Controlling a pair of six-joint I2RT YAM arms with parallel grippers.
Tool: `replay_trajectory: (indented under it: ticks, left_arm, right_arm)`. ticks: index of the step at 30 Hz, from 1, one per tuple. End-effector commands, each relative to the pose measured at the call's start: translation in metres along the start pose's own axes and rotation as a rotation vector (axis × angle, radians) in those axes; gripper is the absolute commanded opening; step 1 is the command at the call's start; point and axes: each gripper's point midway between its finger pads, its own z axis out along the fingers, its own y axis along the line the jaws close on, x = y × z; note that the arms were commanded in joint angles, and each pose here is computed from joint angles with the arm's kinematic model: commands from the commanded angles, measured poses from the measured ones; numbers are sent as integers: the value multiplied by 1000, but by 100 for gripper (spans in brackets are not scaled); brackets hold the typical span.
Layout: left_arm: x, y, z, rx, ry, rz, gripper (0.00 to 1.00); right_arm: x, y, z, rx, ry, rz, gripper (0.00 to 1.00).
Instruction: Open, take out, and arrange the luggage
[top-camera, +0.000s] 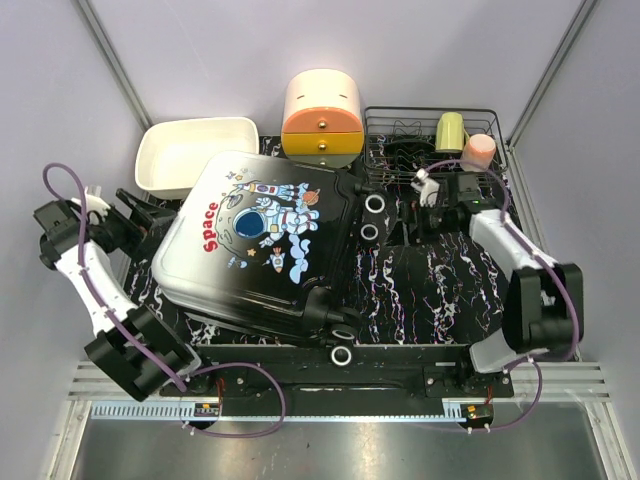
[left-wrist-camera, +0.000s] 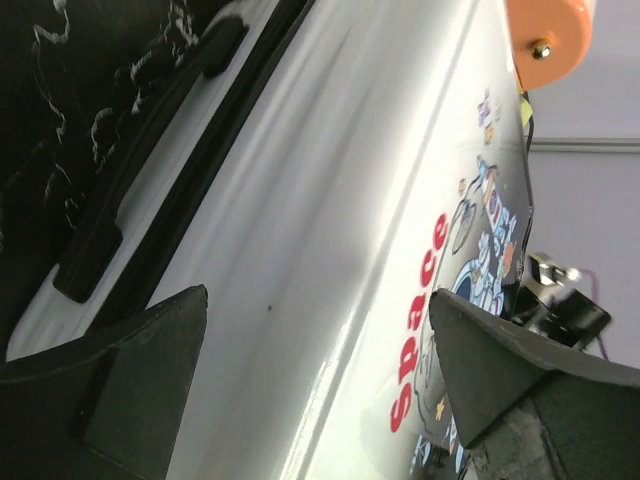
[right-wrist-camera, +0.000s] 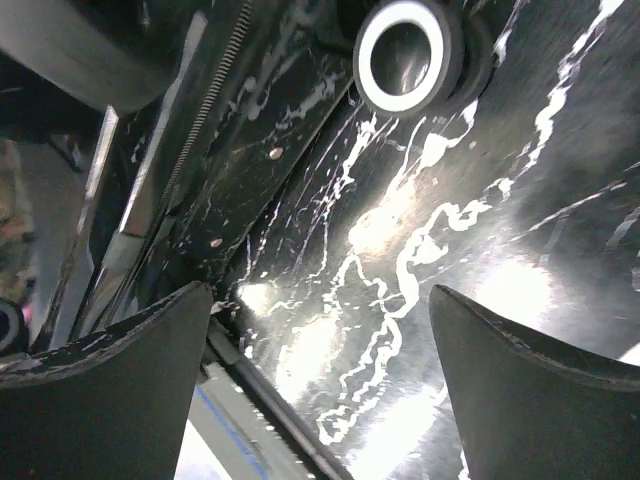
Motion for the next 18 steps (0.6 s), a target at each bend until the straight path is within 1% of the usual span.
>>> replay_trajectory:
  ticks: [1, 2, 4, 6, 9, 11, 14, 16, 18]
  left_arm:
    - [-13, -29, -20, 18, 2, 99, 98]
    - [-11, -31, -23, 23, 4, 96, 98]
    - [-4, -33, -36, 36, -13, 39, 99]
    - [-1, -27, -46, 35, -44, -24, 99]
    - [9, -24, -59, 26, -69, -91, 99]
    - [22, -27, -64, 26, -53, -116, 99]
    - [38, -26, -68, 18, -14, -154, 99]
    - [42, -26, -71, 3, -35, -156, 99]
    - [45, -27, -72, 1, -44, -160, 99]
  right_arm:
    - [-33, 30, -52, 10, -136, -357, 100]
    - [-42, 38, -64, 27, -172, -430, 99]
    - [-53, 41, -75, 63, -198, -555, 100]
    - [-74, 47, -86, 95, -244, -656, 100]
    - [-104, 53, -93, 134, -278, -754, 100]
    - [-122, 60, -94, 136, -293, -795, 100]
    - [-124, 63, -77, 128, -215, -909, 100]
    - [-121, 64, -65, 141, -162, -1012, 100]
    - [-121, 59, -53, 149, -127, -1055, 100]
